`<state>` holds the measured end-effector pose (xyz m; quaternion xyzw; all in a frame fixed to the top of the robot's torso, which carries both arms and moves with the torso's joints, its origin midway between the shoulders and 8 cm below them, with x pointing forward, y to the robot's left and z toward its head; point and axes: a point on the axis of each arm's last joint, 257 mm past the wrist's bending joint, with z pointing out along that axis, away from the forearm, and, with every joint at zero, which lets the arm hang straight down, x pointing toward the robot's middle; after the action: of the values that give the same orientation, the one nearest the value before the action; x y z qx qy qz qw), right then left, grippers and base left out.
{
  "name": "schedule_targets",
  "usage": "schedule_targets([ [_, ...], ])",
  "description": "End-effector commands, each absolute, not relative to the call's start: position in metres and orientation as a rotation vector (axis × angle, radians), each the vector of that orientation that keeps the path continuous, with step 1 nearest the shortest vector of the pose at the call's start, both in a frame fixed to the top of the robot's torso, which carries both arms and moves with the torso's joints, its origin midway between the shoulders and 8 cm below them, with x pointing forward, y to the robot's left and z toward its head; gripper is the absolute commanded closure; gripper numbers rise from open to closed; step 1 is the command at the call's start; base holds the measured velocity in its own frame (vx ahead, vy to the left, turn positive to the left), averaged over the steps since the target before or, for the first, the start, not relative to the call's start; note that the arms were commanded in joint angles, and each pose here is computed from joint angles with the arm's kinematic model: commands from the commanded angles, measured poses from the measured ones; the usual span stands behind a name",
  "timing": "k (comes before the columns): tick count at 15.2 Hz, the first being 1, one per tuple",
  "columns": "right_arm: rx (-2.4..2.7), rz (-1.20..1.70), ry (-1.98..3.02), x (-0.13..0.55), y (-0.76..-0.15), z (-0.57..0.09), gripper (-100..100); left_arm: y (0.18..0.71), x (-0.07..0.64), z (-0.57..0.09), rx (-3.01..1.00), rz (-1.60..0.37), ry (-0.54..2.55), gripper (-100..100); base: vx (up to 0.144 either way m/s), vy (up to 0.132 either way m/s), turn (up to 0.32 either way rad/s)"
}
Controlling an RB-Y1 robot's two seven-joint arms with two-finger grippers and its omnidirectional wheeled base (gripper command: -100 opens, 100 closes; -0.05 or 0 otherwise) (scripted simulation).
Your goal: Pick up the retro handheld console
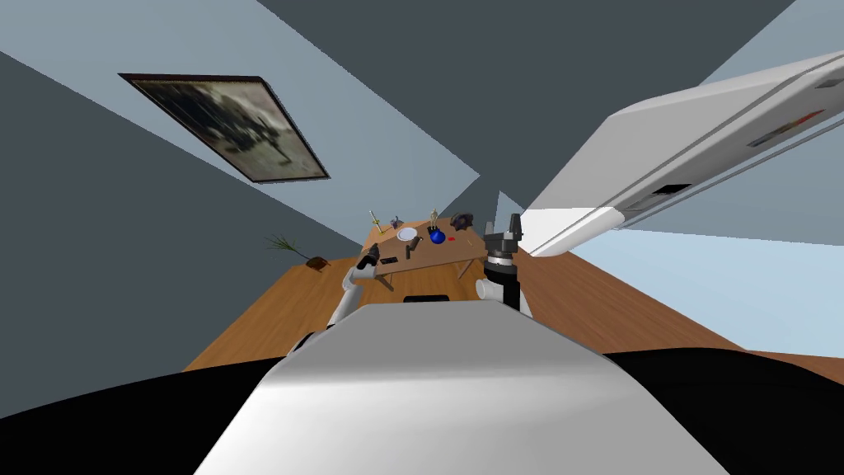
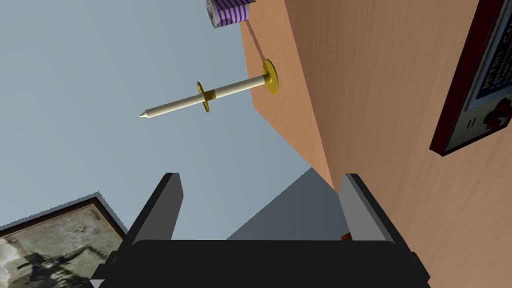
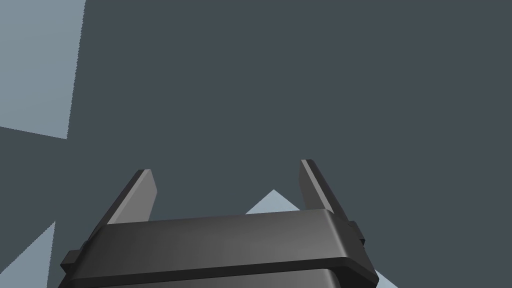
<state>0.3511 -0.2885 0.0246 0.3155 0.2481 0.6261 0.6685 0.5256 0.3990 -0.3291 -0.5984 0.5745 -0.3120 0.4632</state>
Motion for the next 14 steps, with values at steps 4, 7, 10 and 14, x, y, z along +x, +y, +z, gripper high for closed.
schedule_targets([
  [4,0.712,1.412,0.559,0.351,-0.288,0.025,0,0.416,0.531,-0.355,-1.590,-0.693,1.440,-100,-0.015,0.033,-0.092],
  [7,0.712,1.412,0.559,0.351,-0.288,0.025,0,0.424,0.529,-0.373,-1.664,-0.644,1.459,-100,-0.013,0.043,-0.098],
  [10,0.712,1.412,0.560,0.351,-0.288,0.025,0,0.432,0.523,-0.393,-1.744,-0.589,1.480,-100,-0.011,0.041,-0.084],
  [14,0.711,1.412,0.559,0.351,-0.288,0.025,0,0.439,0.509,-0.422,-1.847,-0.511,1.510,-100,-0.007,0.039,-0.098],
])
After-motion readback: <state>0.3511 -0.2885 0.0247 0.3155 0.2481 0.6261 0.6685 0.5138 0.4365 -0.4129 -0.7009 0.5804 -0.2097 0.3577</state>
